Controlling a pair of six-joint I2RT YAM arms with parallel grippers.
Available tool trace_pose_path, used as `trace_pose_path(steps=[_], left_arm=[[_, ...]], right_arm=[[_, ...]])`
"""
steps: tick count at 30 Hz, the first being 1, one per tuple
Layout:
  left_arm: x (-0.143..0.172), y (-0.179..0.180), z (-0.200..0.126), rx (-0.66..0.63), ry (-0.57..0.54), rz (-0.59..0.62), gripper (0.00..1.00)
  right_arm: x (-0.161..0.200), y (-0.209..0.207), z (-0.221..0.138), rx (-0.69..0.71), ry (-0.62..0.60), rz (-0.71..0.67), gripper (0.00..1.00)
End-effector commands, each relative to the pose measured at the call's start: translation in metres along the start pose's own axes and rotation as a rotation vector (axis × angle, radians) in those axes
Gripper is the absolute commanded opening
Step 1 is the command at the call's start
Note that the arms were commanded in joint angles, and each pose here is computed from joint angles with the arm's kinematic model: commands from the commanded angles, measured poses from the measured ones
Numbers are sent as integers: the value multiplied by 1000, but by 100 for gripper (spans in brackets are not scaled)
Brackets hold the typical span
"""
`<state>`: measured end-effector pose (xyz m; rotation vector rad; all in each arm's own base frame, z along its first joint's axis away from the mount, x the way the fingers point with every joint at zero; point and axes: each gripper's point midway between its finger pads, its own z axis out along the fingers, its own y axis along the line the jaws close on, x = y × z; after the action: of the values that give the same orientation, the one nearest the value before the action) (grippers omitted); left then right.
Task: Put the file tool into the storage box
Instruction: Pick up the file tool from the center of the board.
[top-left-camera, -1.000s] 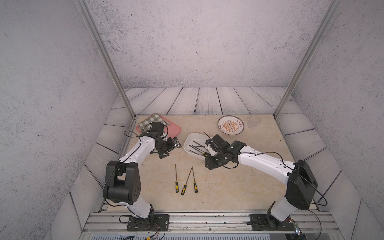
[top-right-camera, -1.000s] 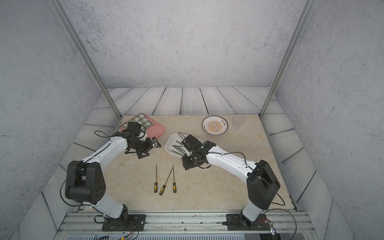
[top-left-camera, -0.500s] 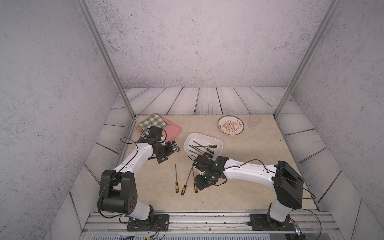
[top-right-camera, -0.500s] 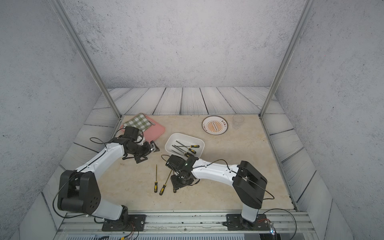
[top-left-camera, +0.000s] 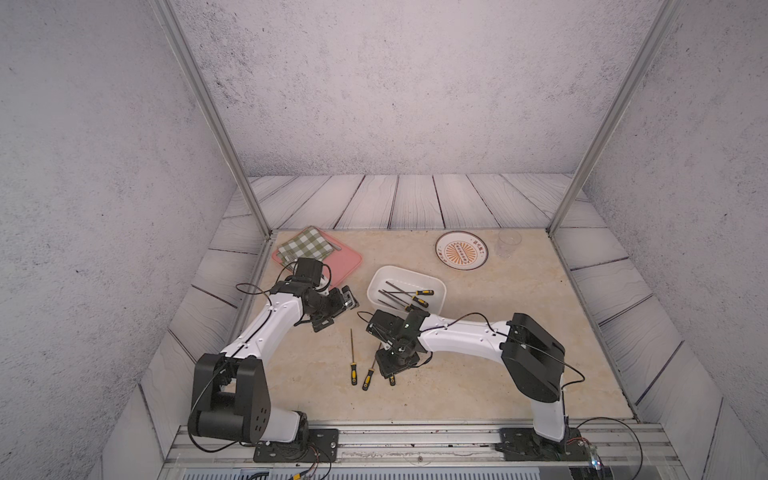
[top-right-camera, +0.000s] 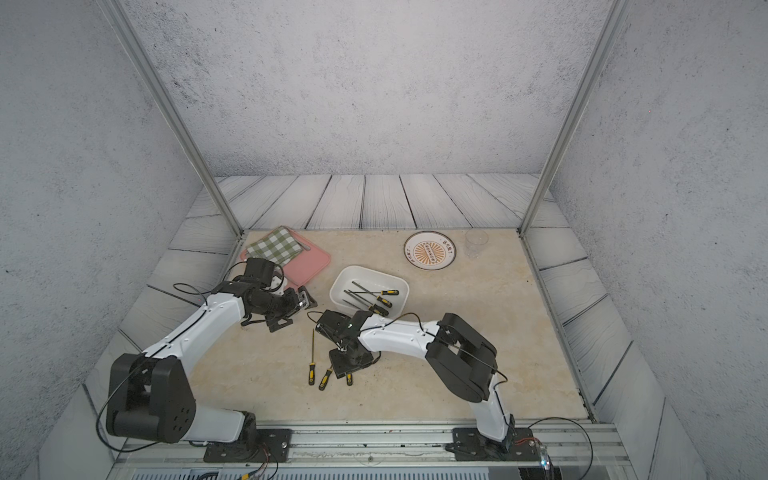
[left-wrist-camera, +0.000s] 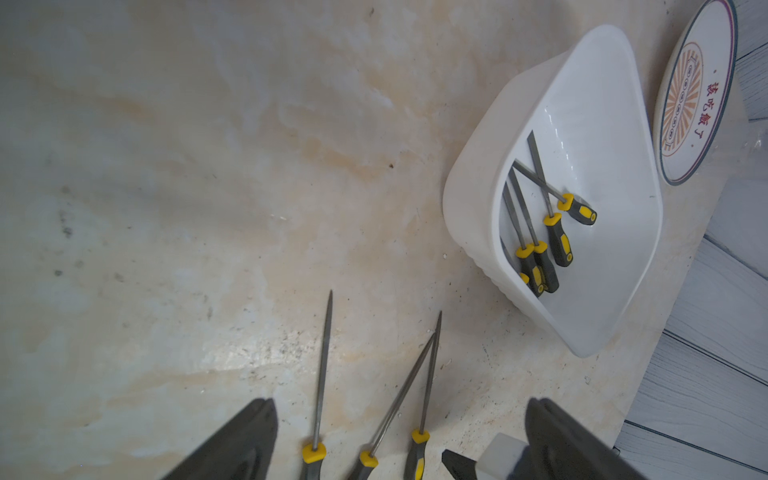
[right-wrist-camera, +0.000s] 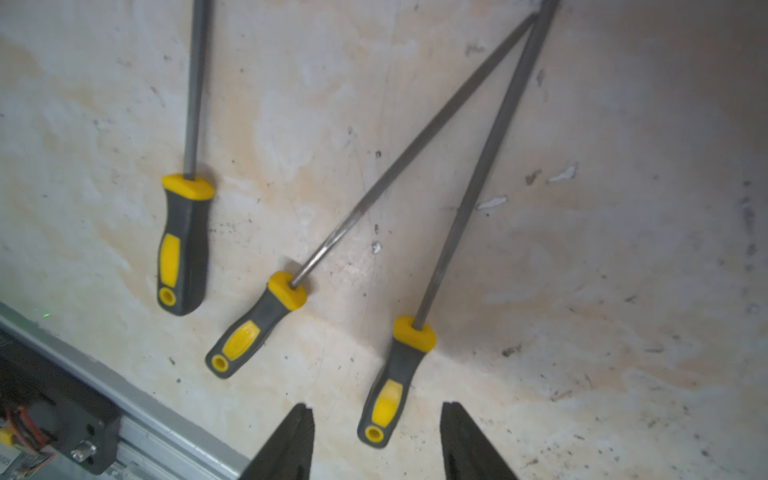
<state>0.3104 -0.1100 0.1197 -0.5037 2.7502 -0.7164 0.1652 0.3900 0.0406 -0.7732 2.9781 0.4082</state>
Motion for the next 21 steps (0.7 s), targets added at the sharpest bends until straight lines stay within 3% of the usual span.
trace_pose_path(steps=[1, 6, 11, 14, 21], left_arm=[[7, 7, -5, -21, 2, -9, 99], [5, 7, -9, -23, -12, 1, 99], [2, 4, -11, -29, -13, 22, 99], [-4, 3, -19, -56, -34, 52, 99], [-14, -1, -24, -64, -65, 83, 99]], right_arm=[[4, -9, 8, 59, 40, -8, 53], [8, -16, 13, 90, 54, -5, 43], [10, -26, 3, 128, 24, -36, 25], [8, -30, -17, 147, -13, -96, 17], [5, -36, -83, 190, -97, -265, 13]])
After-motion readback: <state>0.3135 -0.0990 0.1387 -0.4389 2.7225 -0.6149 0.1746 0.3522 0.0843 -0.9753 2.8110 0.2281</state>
